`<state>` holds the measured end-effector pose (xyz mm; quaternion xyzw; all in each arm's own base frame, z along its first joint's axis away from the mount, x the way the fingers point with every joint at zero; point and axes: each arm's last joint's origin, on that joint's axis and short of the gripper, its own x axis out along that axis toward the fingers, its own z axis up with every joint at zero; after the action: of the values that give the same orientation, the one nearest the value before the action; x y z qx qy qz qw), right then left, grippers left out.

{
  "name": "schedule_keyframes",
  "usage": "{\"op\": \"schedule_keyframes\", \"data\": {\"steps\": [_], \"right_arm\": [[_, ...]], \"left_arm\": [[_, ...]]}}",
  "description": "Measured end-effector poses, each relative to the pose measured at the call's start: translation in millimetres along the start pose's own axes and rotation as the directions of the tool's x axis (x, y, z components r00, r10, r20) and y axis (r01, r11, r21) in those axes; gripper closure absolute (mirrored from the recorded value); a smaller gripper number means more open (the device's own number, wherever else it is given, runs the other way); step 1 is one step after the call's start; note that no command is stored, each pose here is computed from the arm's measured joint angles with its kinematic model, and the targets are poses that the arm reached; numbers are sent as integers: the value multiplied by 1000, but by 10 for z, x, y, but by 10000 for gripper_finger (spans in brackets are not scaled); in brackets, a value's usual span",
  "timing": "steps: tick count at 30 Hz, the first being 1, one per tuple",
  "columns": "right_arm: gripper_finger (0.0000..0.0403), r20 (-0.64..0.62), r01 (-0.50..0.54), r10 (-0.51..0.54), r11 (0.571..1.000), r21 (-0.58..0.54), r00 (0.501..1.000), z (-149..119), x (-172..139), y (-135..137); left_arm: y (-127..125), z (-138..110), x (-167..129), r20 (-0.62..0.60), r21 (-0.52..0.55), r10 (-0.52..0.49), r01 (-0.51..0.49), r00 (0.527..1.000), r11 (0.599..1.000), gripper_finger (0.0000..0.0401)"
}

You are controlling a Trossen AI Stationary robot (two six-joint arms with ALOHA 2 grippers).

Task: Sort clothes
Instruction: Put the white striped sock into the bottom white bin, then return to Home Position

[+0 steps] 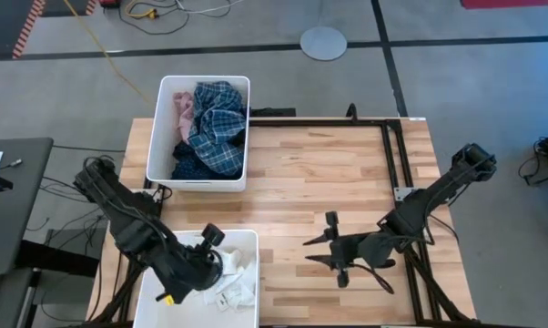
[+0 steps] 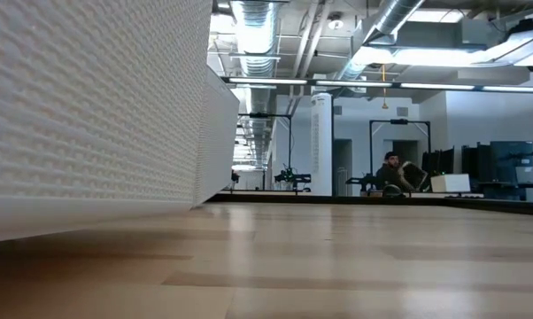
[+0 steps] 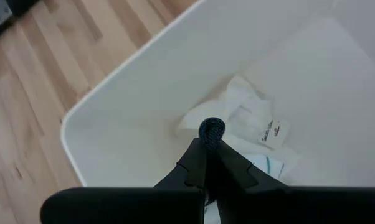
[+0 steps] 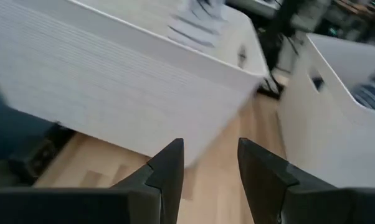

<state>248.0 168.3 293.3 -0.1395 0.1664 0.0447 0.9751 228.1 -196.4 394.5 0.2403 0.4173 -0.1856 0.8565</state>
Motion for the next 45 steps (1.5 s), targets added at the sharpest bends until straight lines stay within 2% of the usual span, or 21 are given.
{"op": "schedule_keyframes", "data": {"steps": [4,8,11,16,21,25,29,38,42,45], "right_arm": [[239,68,-93,95,995,-38,993,65,-15,62],[239,80,-99,103,993,-59,991,76,-14,61],[239,27,-86,88,994,-66,996,22,14,20],[239,-143,-60,55,998,-29,988,-157,60,-77],[239,-204,-21,19,1000,-5,979,-284,117,-172],[239,-183,6,-4,1000,10,983,-380,191,-245],[239,-108,-37,42,998,53,993,-489,287,-331],[239,10,-113,113,983,146,994,-705,390,-512],[239,29,-117,114,979,167,993,-782,401,-549],[239,36,-116,112,979,169,993,-793,401,-553]], "left_arm": [[-23,-13,76,-51,-24,4,-5,999,1000,397],[-19,-41,90,-86,-57,37,-42,996,998,397],[-10,-40,92,-86,-81,69,-76,994,994,397],[-3,-65,95,-109,-106,99,-110,989,988,397],[-17,-160,293,-168,-116,104,-125,980,985,390],[-6,-286,490,-237,-154,116,-155,965,976,364],[-3,-369,602,-280,-178,121,-175,952,968,323],[-11,-339,618,-247,-206,119,-172,962,963,229],[-13,-341,571,-232,-203,130,-178,964,963,212],[25,-352,441,-191,-204,181,-220,965,954,212]]}}
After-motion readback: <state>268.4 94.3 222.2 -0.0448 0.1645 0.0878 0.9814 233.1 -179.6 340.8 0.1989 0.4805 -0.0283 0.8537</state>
